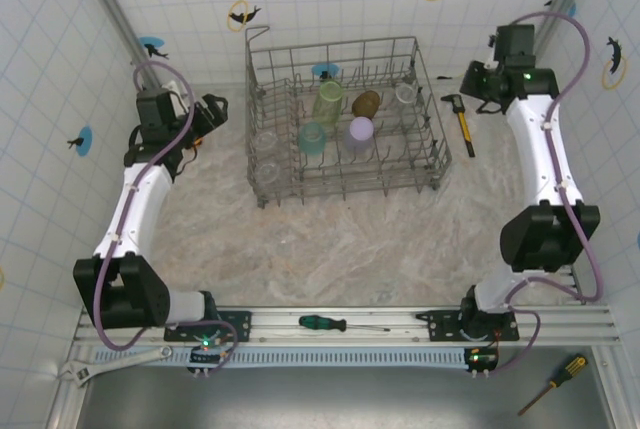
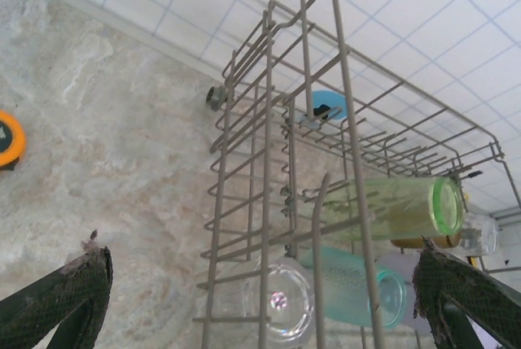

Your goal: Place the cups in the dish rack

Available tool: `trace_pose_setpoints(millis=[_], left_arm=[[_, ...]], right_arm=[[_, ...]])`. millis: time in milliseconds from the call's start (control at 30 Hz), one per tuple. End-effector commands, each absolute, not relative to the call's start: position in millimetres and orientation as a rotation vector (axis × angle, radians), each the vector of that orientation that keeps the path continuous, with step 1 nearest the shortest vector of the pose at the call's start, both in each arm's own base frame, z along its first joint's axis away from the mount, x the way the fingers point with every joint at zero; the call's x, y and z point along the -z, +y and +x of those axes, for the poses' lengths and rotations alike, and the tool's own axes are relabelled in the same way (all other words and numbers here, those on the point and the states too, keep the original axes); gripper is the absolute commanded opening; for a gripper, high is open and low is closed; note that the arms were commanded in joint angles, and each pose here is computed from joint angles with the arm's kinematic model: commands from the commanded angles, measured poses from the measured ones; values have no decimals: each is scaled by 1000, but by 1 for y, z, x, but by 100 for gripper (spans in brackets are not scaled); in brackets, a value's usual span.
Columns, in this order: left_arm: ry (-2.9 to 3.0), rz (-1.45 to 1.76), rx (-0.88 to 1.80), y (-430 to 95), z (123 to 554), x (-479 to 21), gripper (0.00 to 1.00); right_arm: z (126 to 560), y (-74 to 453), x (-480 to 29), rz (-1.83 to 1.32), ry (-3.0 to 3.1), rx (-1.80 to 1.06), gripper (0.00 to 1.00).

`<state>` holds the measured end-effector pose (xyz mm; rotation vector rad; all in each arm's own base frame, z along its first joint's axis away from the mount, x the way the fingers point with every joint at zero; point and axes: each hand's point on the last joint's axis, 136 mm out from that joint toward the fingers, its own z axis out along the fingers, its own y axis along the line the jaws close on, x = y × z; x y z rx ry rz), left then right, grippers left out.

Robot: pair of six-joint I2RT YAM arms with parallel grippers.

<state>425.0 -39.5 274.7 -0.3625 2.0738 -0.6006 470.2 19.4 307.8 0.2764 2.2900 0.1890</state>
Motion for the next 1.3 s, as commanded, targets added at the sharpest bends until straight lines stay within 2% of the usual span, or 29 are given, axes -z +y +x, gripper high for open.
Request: trace_pose_setpoints(millis=[0,333,567,800,967,1267], left_arm=[[2053,-360,650,-43,433,-292,97],[1999,-426,974,-72,453,-319,98],[1957,-402,1121,-103,465,-343,97],[1917,-385,1258,-132,476,-369,97],[1917,-412,1392,-151,485,-370,98],[1909,-402,1550,-189,495,-375,97]], right_arm=[[487,50,-316,164,2283,-297,0],[502,156,-339,-125,2153,-622,0],[500,219,-352,-225,2045,-1022,0],[487,249,-372,-259,1839,-1351,0],[471,259,-379,-247,1687,-1580,0],[464,280,-383,-283,1645,-1642,0]])
